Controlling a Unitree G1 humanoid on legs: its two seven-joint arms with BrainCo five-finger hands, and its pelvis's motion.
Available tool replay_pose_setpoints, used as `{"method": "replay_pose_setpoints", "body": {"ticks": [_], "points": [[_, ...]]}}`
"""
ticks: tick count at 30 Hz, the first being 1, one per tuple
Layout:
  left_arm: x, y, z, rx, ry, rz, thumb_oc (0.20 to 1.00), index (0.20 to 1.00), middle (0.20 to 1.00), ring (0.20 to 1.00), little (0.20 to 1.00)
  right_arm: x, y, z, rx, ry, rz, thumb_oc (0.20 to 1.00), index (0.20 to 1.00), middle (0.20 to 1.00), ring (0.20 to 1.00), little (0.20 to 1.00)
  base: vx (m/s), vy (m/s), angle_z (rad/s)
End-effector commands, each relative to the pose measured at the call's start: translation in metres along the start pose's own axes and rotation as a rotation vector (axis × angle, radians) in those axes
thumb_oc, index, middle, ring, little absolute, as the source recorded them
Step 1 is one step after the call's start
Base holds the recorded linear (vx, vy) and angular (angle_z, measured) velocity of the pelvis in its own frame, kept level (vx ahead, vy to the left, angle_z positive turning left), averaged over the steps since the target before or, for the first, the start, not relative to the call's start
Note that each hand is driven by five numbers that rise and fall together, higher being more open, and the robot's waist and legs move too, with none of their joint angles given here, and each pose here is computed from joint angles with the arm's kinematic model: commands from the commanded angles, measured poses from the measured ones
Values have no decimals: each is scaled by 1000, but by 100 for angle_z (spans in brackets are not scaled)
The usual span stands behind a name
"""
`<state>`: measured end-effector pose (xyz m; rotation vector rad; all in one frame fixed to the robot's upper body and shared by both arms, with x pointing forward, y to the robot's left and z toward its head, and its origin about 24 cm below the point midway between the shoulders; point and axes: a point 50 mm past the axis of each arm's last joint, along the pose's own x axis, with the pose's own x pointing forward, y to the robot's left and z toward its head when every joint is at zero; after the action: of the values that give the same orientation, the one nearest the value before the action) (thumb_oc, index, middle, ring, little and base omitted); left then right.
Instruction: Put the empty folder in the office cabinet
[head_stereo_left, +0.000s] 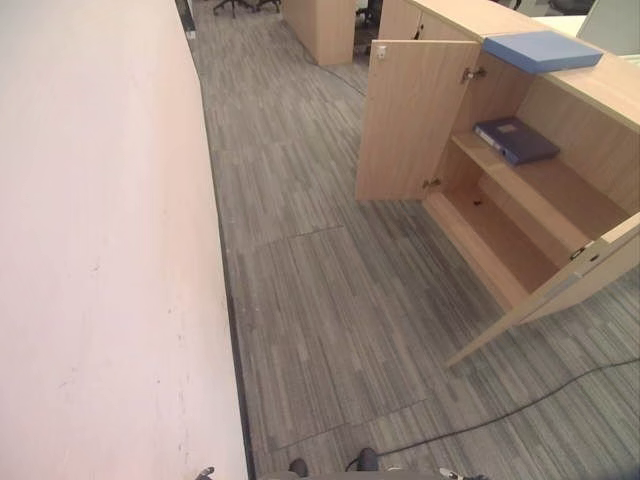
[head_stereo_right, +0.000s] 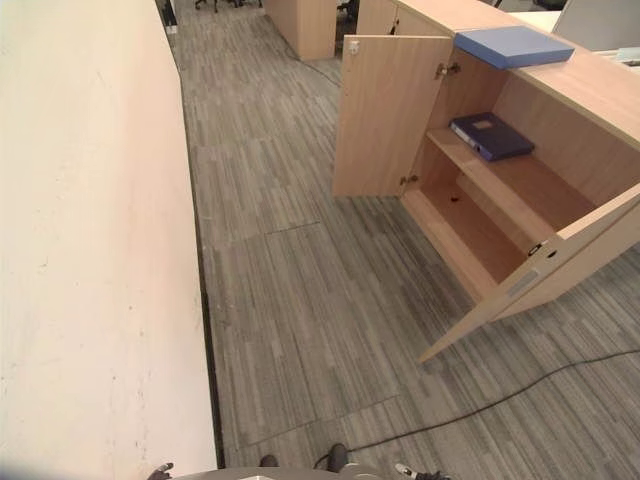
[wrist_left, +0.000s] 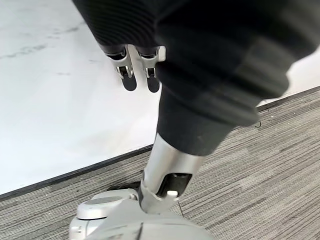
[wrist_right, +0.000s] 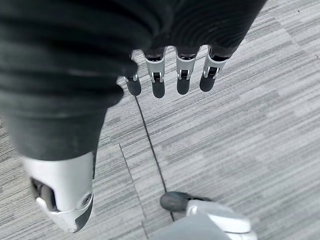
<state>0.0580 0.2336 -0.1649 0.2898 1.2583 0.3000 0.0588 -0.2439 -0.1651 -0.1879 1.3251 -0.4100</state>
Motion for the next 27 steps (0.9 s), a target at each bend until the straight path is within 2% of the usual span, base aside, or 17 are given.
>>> {"method": "replay_pose_setpoints", "body": {"ticks": [1,27], "points": [[2,4,4,-20,-2,14,1000,1000,1000,1000,1000,1,-1,8,48,1,-21,1000,1000,1000,1000,1000,0,0,0],[2,-3,0,72,28,-61,1000,1000,1000,1000,1000,1,-2,2,-27,26,4,1000,1000,1000,1000,1000,0,0,-1]]}}
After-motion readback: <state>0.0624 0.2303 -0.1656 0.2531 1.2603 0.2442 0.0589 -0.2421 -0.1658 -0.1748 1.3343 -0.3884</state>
